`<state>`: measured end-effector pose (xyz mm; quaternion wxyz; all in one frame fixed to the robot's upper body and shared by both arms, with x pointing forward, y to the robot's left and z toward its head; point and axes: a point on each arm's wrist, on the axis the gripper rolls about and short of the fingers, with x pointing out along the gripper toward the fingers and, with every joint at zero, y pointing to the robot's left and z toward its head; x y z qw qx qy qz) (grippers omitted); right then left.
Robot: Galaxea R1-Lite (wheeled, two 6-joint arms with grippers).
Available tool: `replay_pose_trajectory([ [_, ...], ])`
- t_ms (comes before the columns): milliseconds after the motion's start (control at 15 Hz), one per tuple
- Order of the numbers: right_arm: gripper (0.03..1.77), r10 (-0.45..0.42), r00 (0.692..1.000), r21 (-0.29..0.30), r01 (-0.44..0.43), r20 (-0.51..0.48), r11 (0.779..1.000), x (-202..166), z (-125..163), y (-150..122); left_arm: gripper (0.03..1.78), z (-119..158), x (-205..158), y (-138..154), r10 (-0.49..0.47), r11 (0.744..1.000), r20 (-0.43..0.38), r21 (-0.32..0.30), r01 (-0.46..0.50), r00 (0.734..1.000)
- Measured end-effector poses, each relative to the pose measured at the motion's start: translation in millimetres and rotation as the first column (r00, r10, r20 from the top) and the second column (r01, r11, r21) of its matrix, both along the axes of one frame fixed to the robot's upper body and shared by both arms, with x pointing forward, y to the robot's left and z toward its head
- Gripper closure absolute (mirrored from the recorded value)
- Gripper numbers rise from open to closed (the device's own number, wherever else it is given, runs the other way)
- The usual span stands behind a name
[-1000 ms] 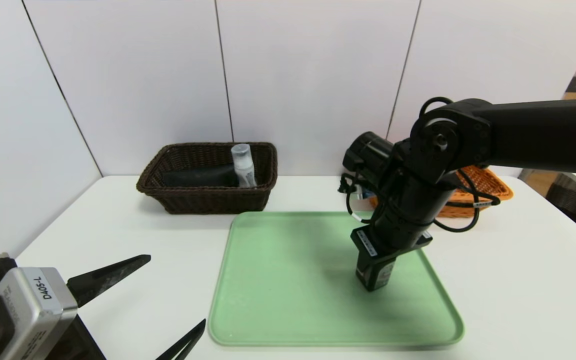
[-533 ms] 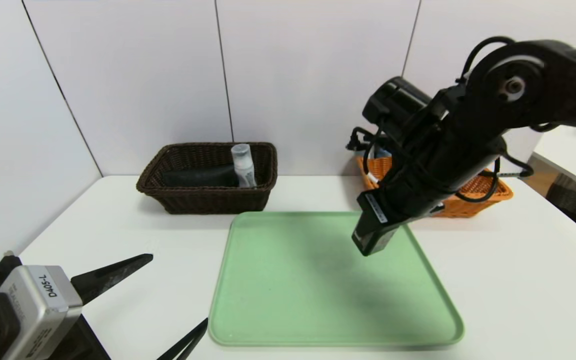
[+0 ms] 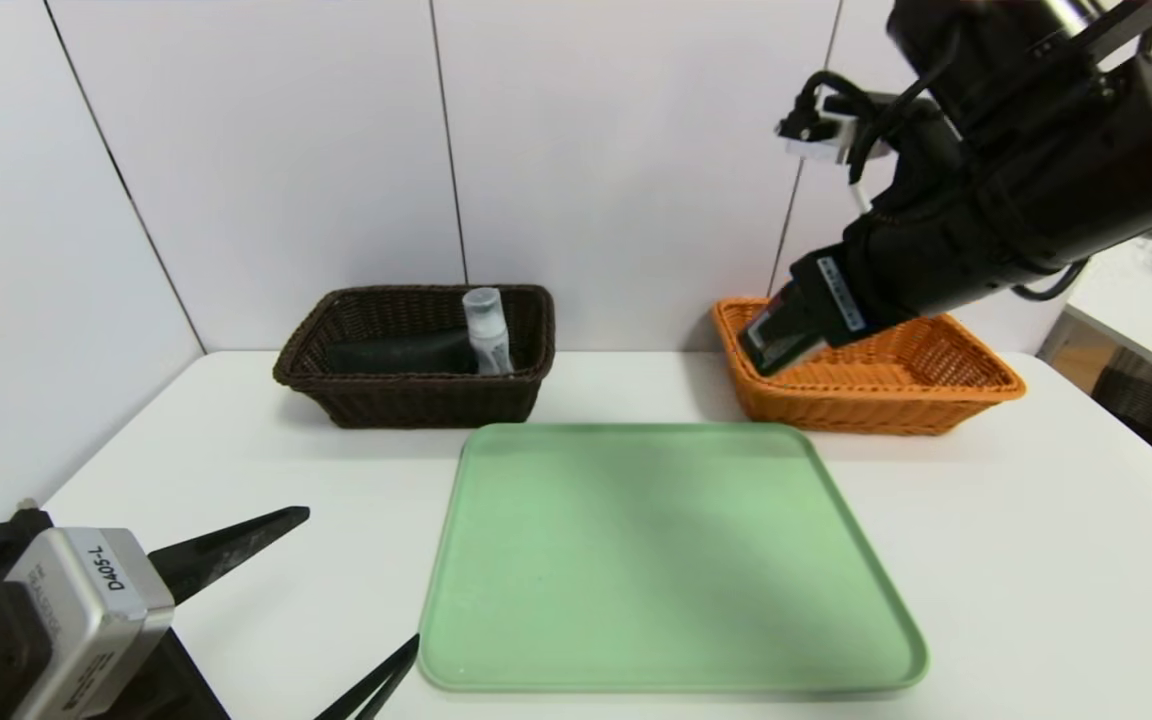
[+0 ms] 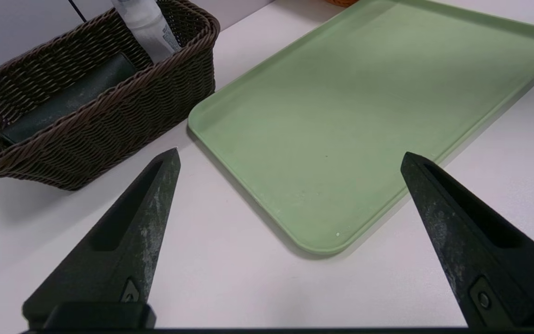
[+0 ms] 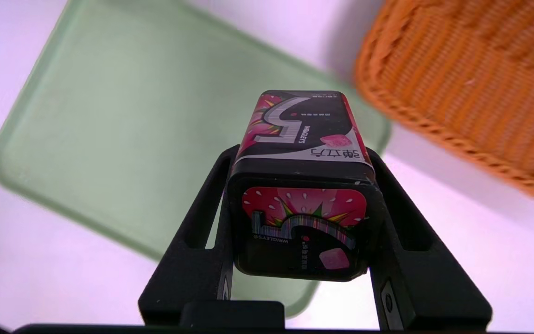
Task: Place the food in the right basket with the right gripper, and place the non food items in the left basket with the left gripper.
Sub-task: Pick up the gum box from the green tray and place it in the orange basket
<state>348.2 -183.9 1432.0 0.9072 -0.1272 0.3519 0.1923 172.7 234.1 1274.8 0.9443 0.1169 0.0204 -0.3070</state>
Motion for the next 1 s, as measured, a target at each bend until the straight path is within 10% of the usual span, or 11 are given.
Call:
replay_pose_trajectory([
  [1000,1.01,-0.277,0.96,-0.075,0.279,0.035,0.957,118,-57,-84,0.12,-3,-1,2,0.0,1.0,-0.006,0.006,0.0,1.0],
])
